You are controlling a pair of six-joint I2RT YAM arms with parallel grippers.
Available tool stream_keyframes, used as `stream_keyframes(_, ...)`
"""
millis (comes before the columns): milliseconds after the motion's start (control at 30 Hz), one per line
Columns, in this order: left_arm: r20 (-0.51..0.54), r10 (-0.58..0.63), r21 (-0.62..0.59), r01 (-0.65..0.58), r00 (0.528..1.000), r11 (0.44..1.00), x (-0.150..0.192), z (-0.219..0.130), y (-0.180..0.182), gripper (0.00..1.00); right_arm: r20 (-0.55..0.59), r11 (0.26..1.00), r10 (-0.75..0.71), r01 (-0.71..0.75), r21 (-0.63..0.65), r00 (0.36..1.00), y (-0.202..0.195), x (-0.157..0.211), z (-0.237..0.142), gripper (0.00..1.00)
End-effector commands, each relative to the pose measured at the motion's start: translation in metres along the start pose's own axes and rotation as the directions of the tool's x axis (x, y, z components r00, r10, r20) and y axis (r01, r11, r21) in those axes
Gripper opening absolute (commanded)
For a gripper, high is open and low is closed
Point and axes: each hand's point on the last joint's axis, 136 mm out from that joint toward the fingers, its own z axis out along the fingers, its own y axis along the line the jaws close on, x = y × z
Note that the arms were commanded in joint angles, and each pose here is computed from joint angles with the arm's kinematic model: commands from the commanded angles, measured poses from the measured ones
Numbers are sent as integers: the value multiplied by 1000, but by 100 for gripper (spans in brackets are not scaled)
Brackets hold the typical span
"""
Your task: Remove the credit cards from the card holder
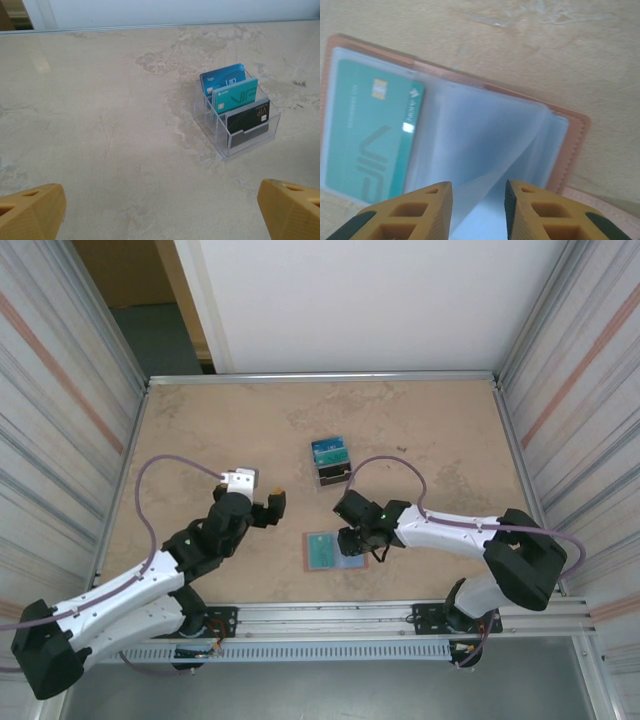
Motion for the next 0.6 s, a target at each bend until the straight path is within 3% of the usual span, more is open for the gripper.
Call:
stream_keyframes(0,-10,57,0,-57,998,998,-7,-2,-6,99,-7,999,39,-39,-8,999,-6,4,0,35)
stream_keyframes(167,-83,122,-21,-124,989,992,10,-3,-9,99,-12,998,58,-58,-5,998,-8,6,3,38)
stream_keyframes(567,-98,41,-55,-46,994,997,26,6,-3,99,29,992,122,-121,-37,992,-21,-15,14,32)
